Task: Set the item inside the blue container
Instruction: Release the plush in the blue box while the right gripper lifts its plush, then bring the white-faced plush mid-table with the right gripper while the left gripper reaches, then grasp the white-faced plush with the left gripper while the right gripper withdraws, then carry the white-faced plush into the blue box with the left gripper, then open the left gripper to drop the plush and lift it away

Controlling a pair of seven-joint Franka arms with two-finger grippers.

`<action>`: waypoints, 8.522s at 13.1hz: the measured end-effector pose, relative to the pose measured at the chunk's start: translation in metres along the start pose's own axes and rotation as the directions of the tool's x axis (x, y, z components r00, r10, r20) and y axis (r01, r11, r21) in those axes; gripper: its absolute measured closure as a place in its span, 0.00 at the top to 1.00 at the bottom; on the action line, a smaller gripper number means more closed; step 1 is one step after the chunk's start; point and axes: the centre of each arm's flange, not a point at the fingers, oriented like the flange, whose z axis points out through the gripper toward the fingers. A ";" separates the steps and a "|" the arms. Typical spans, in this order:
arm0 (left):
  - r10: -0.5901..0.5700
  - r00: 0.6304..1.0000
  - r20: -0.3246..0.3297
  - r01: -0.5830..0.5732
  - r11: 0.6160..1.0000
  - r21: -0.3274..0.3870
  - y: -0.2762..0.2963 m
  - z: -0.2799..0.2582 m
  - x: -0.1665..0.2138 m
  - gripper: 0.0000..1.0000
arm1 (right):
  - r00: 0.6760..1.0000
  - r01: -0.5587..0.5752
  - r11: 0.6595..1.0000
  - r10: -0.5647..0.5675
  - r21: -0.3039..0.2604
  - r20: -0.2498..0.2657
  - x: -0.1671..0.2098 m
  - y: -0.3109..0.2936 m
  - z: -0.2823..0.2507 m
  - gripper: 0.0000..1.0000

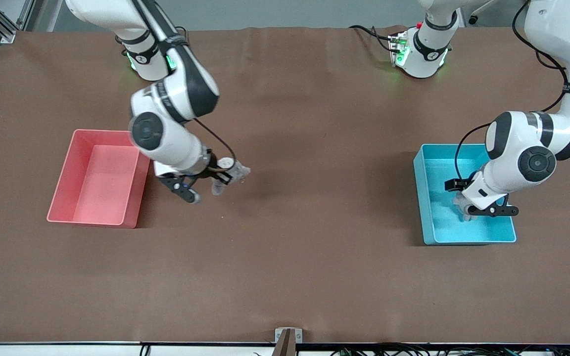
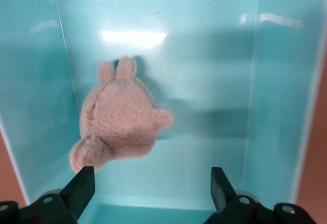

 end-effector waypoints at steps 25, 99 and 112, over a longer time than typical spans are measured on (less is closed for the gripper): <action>-0.358 0.932 0.050 0.357 0.890 -0.285 0.304 -0.087 0.007 1.00 | 0.938 -0.031 0.999 0.043 0.039 -0.345 -0.077 -0.093 0.122 1.00; -0.104 0.994 0.035 0.107 0.988 -0.108 -0.002 0.046 -0.006 0.26 | 0.804 0.584 0.801 -0.593 -0.135 -0.039 0.174 0.332 -0.313 1.00; -0.112 0.994 0.002 0.112 0.990 -0.087 -0.012 0.031 0.003 1.00 | 0.785 0.609 0.781 -0.619 -0.137 -0.039 0.172 0.328 -0.314 1.00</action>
